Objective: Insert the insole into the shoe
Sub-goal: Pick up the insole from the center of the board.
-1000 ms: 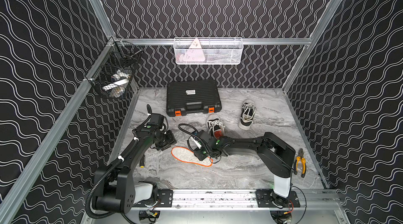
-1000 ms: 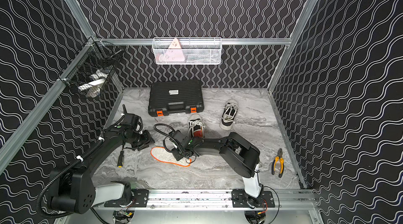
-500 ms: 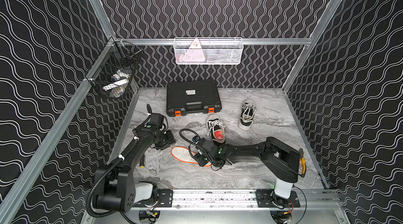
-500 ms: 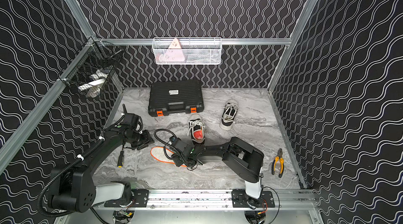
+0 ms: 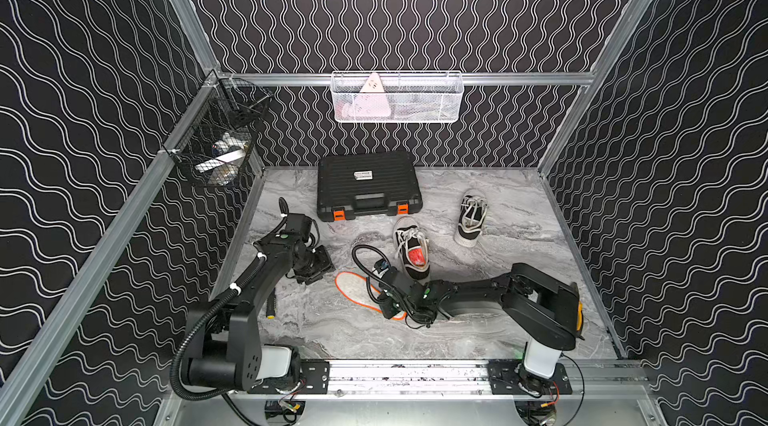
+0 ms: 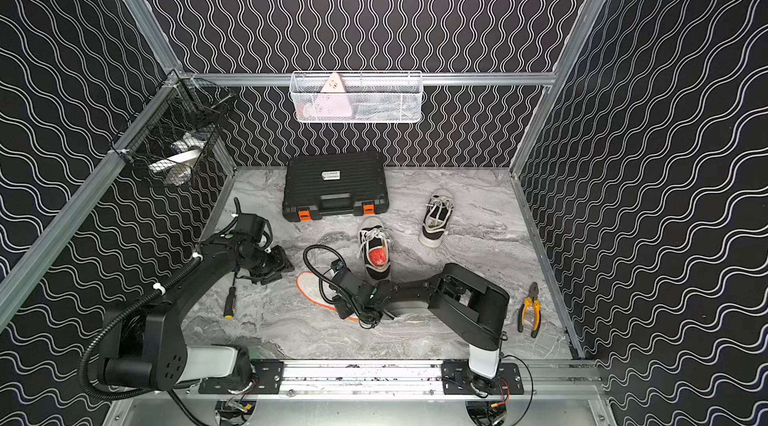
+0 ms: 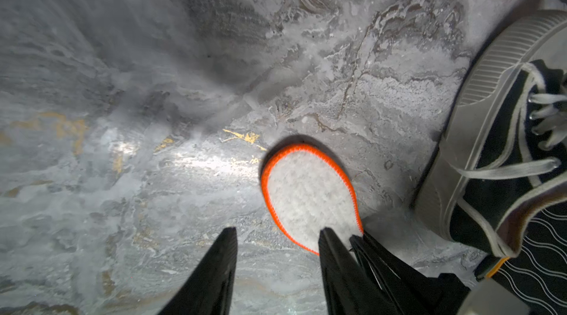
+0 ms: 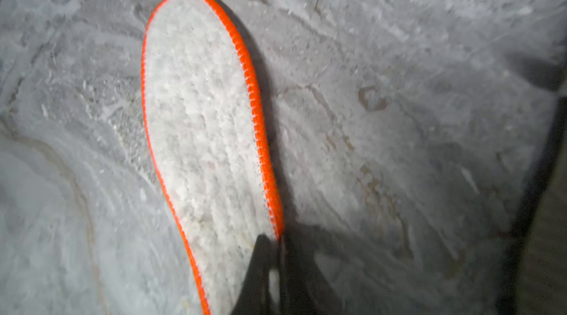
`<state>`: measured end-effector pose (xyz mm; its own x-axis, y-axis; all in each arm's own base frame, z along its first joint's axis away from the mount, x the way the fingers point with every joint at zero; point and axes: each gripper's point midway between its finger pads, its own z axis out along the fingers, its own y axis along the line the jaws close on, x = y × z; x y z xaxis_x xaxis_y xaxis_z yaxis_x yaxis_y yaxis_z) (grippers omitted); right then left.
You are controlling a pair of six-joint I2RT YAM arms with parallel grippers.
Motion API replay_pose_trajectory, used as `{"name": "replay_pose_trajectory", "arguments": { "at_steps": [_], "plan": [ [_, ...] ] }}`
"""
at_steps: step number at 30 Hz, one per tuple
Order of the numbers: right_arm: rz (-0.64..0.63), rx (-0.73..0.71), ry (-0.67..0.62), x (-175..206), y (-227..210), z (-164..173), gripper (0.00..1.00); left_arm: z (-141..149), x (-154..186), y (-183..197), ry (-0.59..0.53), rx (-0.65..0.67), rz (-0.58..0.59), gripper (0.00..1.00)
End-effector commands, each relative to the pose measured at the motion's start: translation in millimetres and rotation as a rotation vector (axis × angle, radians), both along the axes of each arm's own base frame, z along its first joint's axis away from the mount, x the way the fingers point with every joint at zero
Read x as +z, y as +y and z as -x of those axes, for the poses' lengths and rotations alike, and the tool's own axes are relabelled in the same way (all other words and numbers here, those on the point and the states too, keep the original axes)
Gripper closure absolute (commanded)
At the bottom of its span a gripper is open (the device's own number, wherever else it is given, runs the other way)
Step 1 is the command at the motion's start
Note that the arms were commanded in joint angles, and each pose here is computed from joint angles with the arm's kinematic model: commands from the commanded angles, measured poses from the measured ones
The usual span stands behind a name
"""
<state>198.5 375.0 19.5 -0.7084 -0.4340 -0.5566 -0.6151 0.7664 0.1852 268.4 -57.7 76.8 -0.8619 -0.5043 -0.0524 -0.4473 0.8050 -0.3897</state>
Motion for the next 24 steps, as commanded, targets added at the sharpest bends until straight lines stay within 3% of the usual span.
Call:
{"name": "replay_pose_trajectory", "arguments": {
  "at_steps": [1,8,16,19,24],
  "plan": [
    [0.037,-0.011,0.103,9,-13,13,1.00,1,3,-13,-0.001,-0.044,0.058,0.52],
    [-0.066,-0.092,0.034,65,-19,-18,1.00,-17,31,-32,-0.061,-0.083,0.161,0.49],
    [-0.170,-0.174,0.124,96,-43,-45,1.00,-43,37,-37,-0.102,-0.105,0.170,0.48],
    [-0.221,-0.171,0.132,112,-48,-50,1.00,-54,41,-53,-0.135,-0.114,0.285,0.45],
    [-0.328,-0.189,0.273,133,-62,-60,1.00,-69,61,-80,-0.237,-0.201,0.487,0.43]
  ]
}}
